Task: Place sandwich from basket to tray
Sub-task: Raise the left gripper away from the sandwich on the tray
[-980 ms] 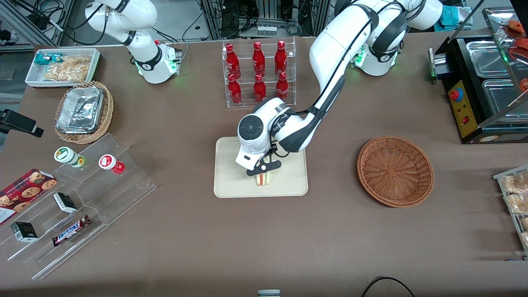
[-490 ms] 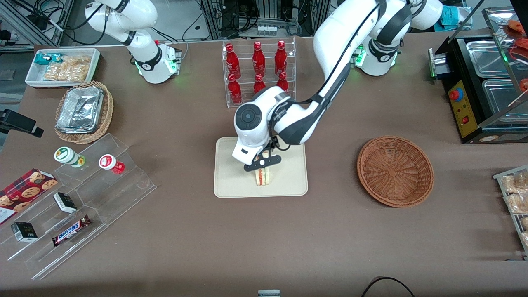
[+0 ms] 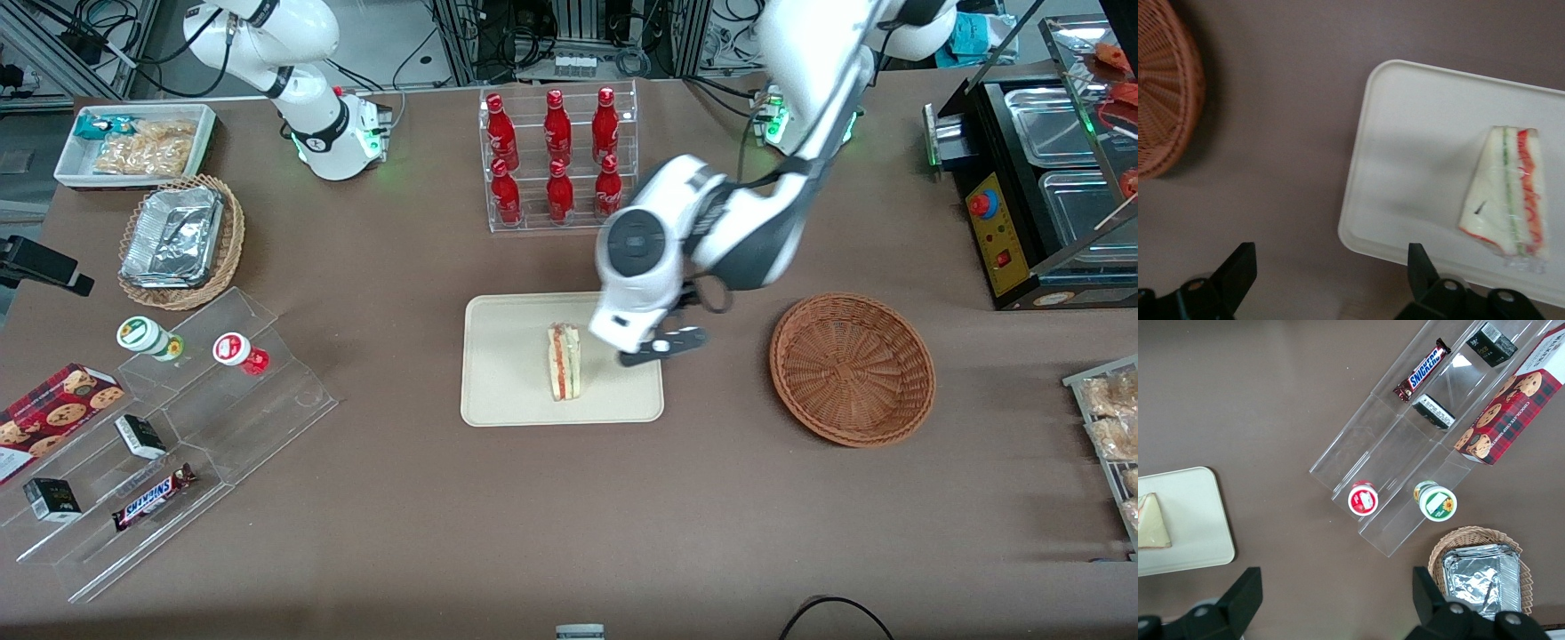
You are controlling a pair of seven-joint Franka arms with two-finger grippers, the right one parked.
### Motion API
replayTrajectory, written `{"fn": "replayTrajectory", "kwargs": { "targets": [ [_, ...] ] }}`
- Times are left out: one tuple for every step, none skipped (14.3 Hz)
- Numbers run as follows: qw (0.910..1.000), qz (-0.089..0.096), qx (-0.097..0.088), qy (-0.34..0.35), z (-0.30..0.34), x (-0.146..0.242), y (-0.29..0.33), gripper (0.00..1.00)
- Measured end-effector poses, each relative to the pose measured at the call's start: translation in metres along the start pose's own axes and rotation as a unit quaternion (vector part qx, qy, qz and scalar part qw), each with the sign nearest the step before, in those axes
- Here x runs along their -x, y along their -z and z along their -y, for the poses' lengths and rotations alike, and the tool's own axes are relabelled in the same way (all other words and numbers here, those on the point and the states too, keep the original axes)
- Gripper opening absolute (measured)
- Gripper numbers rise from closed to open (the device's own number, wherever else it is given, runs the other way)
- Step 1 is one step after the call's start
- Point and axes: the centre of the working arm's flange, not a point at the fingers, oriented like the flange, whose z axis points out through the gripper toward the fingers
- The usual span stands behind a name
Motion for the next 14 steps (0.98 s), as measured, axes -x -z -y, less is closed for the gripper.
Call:
{"fn": "replayTrajectory", "kwargs": {
  "targets": [
    [1.0,0.002,0.0,-0.009,0.031,-0.005,0.008,1.0],
    [0.9998,0.004,0.002,-0.02,0.062,-0.008,0.015,1.0],
    [0.9995,0.006,0.007,-0.03,0.09,-0.011,0.021,1.0],
    [0.9991,0.009,0.013,-0.04,0.118,-0.013,0.029,1.0],
    [0.9985,0.015,0.016,-0.05,0.144,-0.015,0.036,1.0],
    [0.9978,0.022,0.017,-0.061,0.169,-0.018,0.043,1.0],
    [0.9968,0.026,0.019,-0.073,0.192,-0.021,0.05,1.0],
    [0.9957,0.029,0.022,-0.085,0.214,-0.025,0.056,1.0],
    [0.9945,0.031,0.025,-0.097,0.235,-0.029,0.063,1.0],
    [0.9933,0.032,0.029,-0.107,0.256,-0.032,0.068,1.0],
    [0.9925,0.031,0.033,-0.113,0.276,-0.035,0.075,1.0],
    [0.9919,0.028,0.038,-0.118,0.298,-0.039,0.082,1.0],
    [0.9915,0.021,0.044,-0.121,0.32,-0.043,0.092,1.0],
    [0.9912,0.013,0.049,-0.122,0.341,-0.047,0.104,1.0]
  ]
}}
